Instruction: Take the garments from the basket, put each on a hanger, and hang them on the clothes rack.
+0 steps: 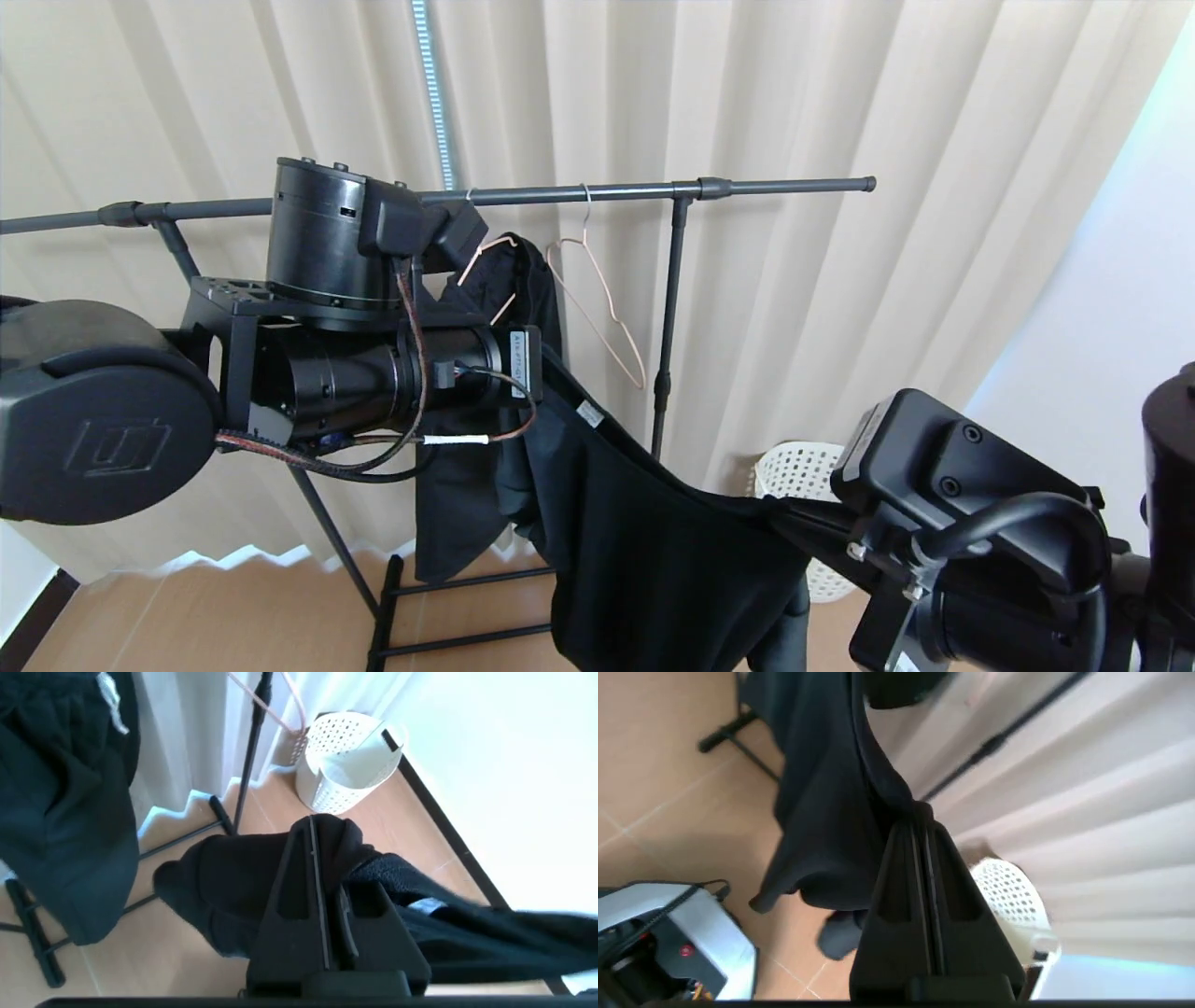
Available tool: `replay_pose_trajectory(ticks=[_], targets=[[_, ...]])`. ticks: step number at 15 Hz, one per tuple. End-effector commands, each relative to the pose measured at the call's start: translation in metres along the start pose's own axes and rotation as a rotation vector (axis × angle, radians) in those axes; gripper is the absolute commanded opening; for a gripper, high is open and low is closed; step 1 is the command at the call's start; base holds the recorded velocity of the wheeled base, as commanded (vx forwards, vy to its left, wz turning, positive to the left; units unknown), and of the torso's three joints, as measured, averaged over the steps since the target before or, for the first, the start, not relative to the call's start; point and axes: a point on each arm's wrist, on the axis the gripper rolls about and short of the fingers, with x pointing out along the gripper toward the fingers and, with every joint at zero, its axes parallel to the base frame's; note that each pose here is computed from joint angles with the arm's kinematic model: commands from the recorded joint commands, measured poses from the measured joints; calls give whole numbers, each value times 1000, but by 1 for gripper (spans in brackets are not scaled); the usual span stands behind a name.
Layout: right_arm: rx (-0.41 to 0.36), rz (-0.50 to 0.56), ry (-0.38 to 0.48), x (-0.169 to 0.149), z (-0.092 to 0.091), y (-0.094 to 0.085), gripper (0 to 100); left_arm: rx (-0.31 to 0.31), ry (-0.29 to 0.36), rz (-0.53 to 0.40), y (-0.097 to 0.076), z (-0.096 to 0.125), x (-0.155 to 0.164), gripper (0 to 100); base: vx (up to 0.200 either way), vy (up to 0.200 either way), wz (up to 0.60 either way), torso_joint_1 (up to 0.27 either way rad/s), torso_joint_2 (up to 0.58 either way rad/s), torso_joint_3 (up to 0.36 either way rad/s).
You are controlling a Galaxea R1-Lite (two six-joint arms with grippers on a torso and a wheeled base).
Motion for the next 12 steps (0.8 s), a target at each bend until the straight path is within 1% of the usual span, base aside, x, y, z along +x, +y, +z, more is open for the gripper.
replay_pose_trajectory(ticks=[1, 2, 4, 5, 8, 10, 12], targets=[[15, 65, -15, 2, 5, 19, 0, -2, -6, -19, -2, 5, 9, 0, 0, 0, 0, 0, 0, 0], [40, 79, -16, 4, 9, 25, 0, -2, -11, -40, -3, 8, 10, 0, 0, 0, 0, 0, 0, 0], [118, 122, -14, 11, 17, 41, 0, -3, -22, -89, -7, 15, 13, 0, 0, 0, 0, 0, 0, 0], [157, 131, -13, 15, 20, 47, 0, -2, -21, -104, -8, 17, 16, 0, 0, 0, 0, 0, 0, 0], [255, 135, -32, 28, 28, 55, 0, 1, -26, -136, -12, 21, 21, 0, 0, 0, 0, 0, 0, 0], [332, 149, -92, 31, 37, 56, 0, 0, -25, -159, -13, 23, 22, 0, 0, 0, 0, 0, 0, 0], [390, 163, -131, 33, 44, 57, 0, 0, -24, -183, -15, 24, 22, 0, 0, 0, 0, 0, 0, 0]])
